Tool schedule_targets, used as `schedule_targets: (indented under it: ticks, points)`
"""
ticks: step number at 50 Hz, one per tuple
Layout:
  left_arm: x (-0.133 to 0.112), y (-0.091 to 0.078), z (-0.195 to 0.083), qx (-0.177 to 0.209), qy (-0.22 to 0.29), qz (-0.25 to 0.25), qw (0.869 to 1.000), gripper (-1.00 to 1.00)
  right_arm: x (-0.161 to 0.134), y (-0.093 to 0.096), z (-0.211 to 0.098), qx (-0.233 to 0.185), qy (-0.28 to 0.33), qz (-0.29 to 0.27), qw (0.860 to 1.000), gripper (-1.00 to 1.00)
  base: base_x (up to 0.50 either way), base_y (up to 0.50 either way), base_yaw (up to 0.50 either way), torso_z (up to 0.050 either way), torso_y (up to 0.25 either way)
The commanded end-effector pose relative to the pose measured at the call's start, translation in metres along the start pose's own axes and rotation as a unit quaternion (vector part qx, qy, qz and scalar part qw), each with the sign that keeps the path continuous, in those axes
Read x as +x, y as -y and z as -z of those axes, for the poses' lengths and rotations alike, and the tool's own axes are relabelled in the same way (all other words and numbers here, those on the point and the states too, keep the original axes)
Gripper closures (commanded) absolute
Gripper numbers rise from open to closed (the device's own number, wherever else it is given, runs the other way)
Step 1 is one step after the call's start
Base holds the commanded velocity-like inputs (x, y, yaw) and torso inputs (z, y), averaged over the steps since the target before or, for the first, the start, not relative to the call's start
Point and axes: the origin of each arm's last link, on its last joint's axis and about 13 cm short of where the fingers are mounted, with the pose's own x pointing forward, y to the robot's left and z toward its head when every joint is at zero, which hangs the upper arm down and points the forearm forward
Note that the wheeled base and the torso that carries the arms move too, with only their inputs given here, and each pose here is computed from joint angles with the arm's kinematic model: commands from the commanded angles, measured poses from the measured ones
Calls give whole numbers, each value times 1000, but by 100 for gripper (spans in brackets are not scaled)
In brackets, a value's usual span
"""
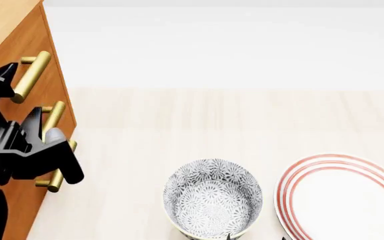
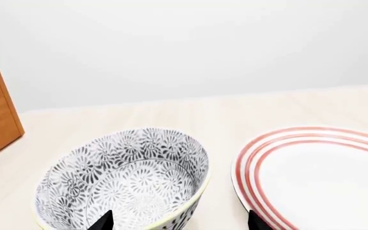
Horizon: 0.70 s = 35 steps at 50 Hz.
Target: Open the top drawer of the cabinet.
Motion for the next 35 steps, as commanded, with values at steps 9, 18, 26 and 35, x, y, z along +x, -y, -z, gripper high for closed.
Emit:
schedule_targets:
  ticks: [9,18,26,35]
  points:
    - [9,6,-1,-4,-5,0,1000,-100,1,-1,0,2,5,-3,1000,-100,0,0,0,0,0]
    - [12,6,0,-5,-11,-1,1000,-100,0,-1,-1,3,3,-3,1000,-100,0,0,0,0,0]
    - [15,8,2,-4,-17,-3,1000,-100,0,-1,0,3,3,-3,1000,-100,0,0,0,0,0]
    - [18,9,2,-3,-21,-3,1000,-100,1,-1,-1,3,2,-2,1000,-100,0,0,0,0,0]
